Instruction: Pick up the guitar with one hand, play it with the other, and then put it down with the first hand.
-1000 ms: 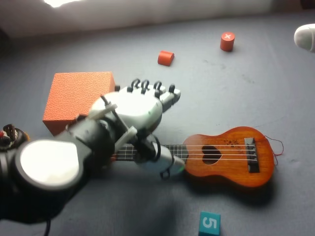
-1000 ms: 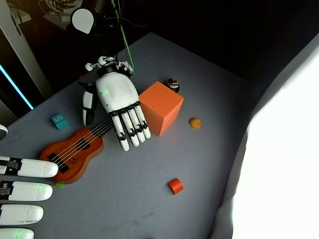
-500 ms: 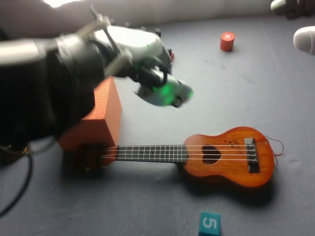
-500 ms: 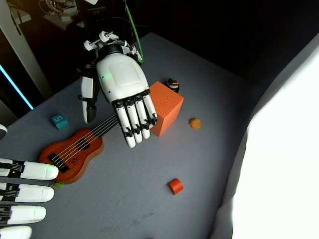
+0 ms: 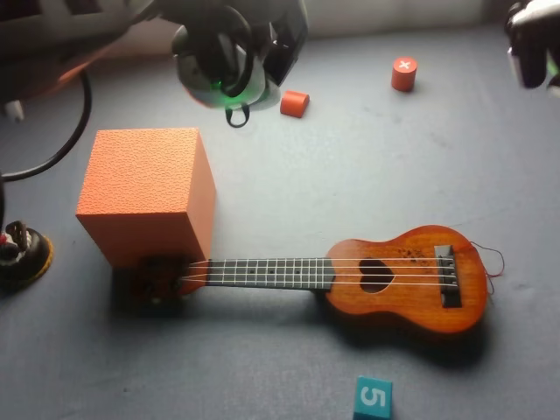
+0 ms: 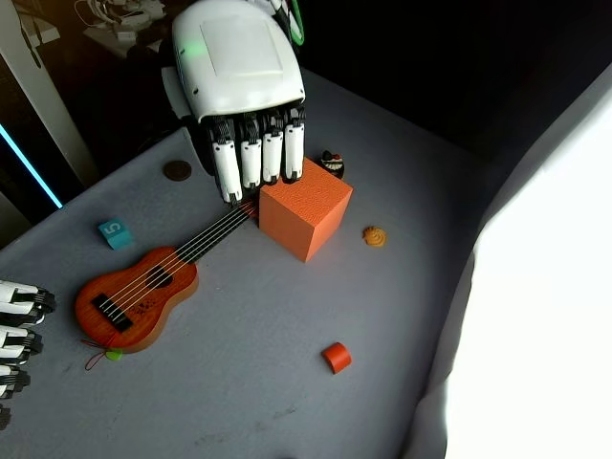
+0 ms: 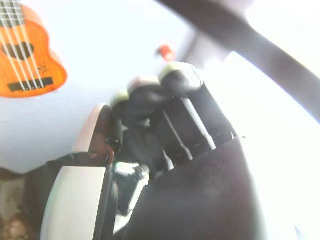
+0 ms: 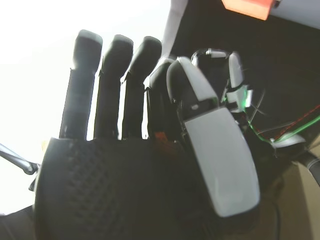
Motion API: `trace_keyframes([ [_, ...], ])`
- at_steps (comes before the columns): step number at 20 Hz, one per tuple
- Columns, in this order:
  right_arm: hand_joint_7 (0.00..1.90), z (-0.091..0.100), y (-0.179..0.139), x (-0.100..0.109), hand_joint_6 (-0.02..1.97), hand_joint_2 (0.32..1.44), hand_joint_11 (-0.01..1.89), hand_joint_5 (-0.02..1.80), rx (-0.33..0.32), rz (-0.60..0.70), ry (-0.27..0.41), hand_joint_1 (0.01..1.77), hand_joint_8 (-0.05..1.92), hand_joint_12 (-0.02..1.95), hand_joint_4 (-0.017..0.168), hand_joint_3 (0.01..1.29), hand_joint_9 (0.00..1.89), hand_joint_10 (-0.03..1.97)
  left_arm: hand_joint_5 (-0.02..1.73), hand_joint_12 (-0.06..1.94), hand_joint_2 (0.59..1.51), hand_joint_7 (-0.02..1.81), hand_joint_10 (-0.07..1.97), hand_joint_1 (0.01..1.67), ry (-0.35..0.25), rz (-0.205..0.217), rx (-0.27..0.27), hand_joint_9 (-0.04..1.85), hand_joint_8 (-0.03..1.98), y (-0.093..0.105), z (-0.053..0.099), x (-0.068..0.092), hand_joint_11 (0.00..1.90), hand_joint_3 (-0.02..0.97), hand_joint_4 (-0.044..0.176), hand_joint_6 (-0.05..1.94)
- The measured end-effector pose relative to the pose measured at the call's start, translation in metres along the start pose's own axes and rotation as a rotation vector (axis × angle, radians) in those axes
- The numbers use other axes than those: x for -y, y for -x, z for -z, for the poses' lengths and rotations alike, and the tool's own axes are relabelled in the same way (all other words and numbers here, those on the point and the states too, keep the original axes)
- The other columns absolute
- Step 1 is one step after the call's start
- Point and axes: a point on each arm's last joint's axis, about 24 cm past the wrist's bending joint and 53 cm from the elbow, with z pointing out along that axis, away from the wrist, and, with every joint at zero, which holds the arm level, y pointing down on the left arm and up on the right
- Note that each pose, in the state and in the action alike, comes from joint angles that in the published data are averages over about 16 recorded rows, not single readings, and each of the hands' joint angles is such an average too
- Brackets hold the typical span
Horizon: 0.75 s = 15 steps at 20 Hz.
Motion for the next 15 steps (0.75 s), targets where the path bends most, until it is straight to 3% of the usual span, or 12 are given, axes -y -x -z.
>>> trace_keyframes([
  [5, 0.69, -0.004, -0.021, -0.018, 1.62, 1.35, 0.69, 0.52, -0.078, 0.109, 0.099, 1.04, 1.60, 1.91, 0.004, 0.02, 0.71, 1.74, 0.62, 1.93, 1.342, 0.94, 1.77, 0.90, -0.020, -0.022, 0.006, 0.95, 1.60, 0.011, 0.009, 0.009, 0.84, -0.003, 0.004, 1.58],
  [10, 0.70, -0.004, -0.041, -0.030, 1.66, 1.36, 0.68, 0.50, -0.150, 0.175, 0.174, 1.02, 1.57, 1.91, 0.006, 0.02, 0.70, 1.76, 0.62, 1.93, 1.339, 0.93, 1.76, 0.89, -0.018, -0.016, 0.010, 0.94, 1.57, 0.013, 0.012, 0.010, 0.84, -0.002, 0.008, 1.58],
  [15, 0.70, -0.004, -0.051, -0.040, 1.69, 1.38, 0.68, 0.49, -0.176, 0.199, 0.223, 0.98, 1.54, 1.91, 0.008, 0.02, 0.69, 1.77, 0.61, 1.92, 1.339, 0.93, 1.74, 0.88, -0.014, -0.018, 0.017, 0.94, 1.55, 0.016, 0.012, 0.009, 0.84, -0.002, 0.008, 1.59],
])
